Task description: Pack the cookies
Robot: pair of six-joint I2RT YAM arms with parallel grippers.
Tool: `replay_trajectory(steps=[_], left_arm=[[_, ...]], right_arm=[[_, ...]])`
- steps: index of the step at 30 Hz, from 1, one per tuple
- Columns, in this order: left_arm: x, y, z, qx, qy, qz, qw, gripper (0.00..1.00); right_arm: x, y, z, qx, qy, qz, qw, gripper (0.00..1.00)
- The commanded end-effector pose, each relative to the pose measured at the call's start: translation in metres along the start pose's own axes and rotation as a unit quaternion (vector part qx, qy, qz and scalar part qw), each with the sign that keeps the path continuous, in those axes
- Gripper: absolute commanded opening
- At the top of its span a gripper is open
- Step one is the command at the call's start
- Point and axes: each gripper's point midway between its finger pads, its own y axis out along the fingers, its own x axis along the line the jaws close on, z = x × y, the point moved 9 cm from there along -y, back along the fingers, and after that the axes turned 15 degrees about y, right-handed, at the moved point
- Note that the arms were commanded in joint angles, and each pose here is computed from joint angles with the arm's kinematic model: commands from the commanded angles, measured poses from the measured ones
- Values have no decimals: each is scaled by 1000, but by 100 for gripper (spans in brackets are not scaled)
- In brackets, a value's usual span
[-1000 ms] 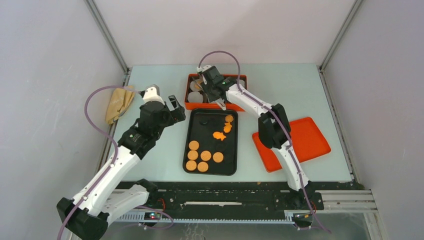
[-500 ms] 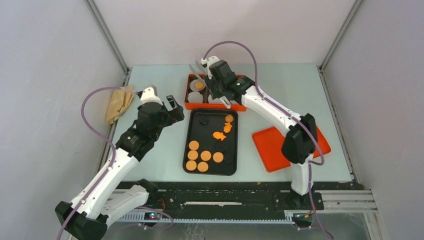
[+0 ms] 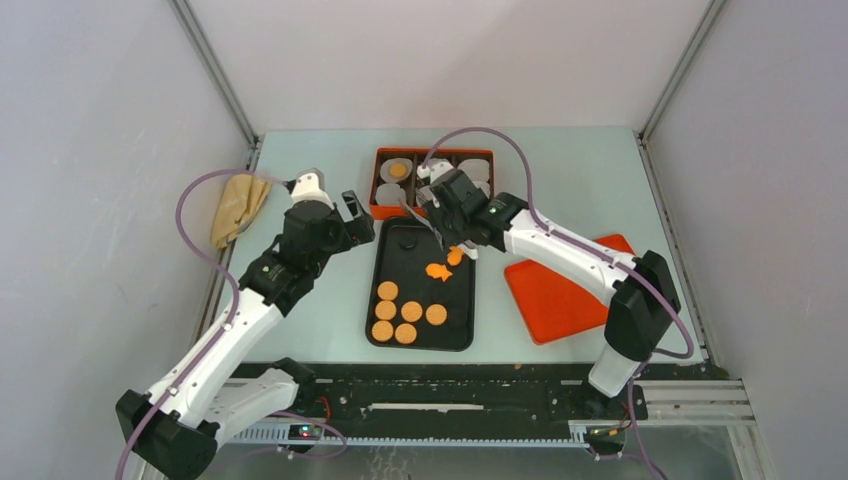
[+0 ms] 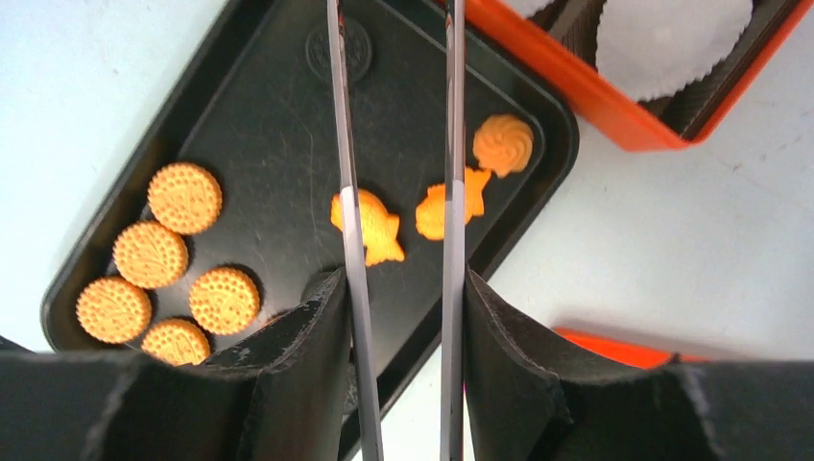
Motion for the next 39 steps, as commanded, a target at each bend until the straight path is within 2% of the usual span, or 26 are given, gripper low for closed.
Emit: replay_trajectory(steps=[1, 7, 13, 18, 39], left_arm=[[-2, -8, -15, -38, -13, 15, 999, 100], [-1, -9, -12, -39, -18, 17, 999, 100], [-2, -12, -13, -42, -20, 22, 999, 100], [1, -15, -14, -49, -19, 18, 998, 100], [4, -18, -12, -50, -18, 11, 999, 100]], right_arm=[[9, -37, 10, -36, -1, -9, 999, 49], [26, -49, 55, -8, -26, -13, 1000, 49], [30, -32, 72, 8, -10, 0, 1000, 50], [27, -14, 76, 6, -16, 31, 999, 50], [17, 37, 71, 41, 31, 16, 999, 51]])
